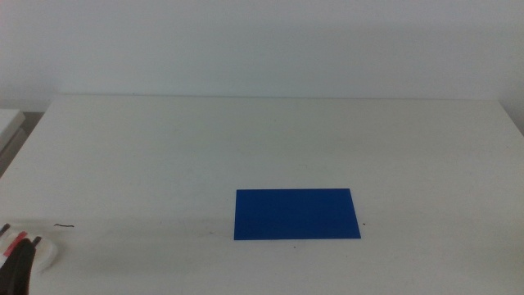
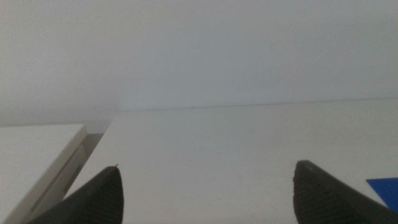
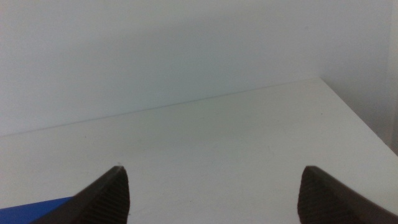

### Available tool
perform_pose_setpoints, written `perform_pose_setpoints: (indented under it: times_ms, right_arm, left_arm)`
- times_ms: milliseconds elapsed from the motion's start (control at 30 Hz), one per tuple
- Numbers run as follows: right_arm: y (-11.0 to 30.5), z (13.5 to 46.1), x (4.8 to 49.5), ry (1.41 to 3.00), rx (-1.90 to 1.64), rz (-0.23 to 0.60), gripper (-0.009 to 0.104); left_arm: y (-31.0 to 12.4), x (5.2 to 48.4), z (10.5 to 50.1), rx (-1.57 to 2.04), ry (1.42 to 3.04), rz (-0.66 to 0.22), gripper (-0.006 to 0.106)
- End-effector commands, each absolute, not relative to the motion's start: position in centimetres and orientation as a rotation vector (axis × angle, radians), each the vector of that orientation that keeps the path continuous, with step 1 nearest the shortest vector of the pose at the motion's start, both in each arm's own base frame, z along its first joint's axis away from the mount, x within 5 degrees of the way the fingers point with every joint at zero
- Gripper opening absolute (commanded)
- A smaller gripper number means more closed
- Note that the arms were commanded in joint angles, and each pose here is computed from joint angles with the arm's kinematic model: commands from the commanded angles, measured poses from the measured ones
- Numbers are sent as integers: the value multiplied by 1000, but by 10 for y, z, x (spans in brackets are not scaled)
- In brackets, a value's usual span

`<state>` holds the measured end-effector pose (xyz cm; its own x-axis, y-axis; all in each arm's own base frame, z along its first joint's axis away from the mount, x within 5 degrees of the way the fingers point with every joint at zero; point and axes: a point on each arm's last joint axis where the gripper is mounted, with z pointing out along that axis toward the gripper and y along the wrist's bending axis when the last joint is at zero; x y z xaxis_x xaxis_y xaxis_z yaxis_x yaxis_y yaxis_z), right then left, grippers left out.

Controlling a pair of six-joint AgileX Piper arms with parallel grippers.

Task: Use one arm to grab the shoe from the table and place it on the mat.

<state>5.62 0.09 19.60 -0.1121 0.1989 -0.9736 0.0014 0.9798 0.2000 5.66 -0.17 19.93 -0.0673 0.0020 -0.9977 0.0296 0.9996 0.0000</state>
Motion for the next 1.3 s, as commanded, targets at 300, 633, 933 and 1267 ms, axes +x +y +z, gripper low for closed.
perform_pose_setpoints:
  times_ms: [300,633,933,1267]
  right_arm:
    - [1,196,56,1666,138,156,79]
    - [1,196,56,1666,138,156,79]
    - [1,196,56,1666,138,156,79]
    - [1,196,56,1666,138,156,79]
  left_arm:
    - [19,118,313,-401,2142,-47,94]
    - [75,202,315,-1393,2466,-47,94]
    - [94,259,243,-1726,2464,-42,94]
    - [103,284,197,-1804,2465,-39,94]
